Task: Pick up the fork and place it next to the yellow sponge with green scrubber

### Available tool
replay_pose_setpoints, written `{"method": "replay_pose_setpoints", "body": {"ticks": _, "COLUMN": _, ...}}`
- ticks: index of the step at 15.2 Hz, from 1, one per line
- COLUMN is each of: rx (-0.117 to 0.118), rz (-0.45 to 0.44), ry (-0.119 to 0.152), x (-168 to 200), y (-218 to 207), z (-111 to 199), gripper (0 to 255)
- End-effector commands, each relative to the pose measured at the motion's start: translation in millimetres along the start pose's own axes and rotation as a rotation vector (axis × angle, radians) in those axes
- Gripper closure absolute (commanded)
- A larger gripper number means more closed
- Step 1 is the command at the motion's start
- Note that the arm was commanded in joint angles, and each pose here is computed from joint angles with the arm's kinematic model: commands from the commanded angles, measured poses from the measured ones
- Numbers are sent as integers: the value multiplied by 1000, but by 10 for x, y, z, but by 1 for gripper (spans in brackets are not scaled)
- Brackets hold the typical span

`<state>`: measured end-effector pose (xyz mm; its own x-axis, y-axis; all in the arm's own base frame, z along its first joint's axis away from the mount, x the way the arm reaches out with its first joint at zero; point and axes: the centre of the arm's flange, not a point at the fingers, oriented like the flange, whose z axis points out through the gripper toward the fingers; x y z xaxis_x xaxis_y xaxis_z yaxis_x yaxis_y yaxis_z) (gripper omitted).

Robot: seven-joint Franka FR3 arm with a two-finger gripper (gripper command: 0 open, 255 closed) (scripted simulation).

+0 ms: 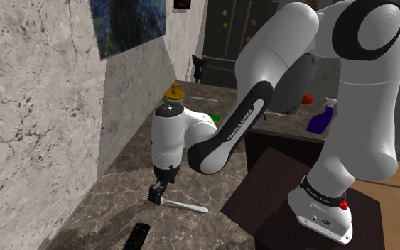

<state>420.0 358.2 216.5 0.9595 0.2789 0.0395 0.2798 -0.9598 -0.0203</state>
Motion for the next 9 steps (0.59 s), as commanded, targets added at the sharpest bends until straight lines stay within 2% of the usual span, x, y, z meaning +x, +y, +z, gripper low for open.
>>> {"method": "replay_pose_setpoints", "body": {"ticks": 1, "rx": -2, "rz": -3, "ry": 3, "x": 43, "y": -44, "z": 142, "gripper": 0}}
{"method": "replay_pose_setpoints", "body": {"ticks": 7, "rx": -2, "rz": -3, "ry": 3, "x": 44, "y": -43, "z": 489, "gripper": 0}}
{"method": "replay_pose_setpoints", "body": {"ticks": 9, "rx": -2, "rz": -3, "ry": 3, "x": 44, "y": -43, "z": 489, "gripper": 0}}
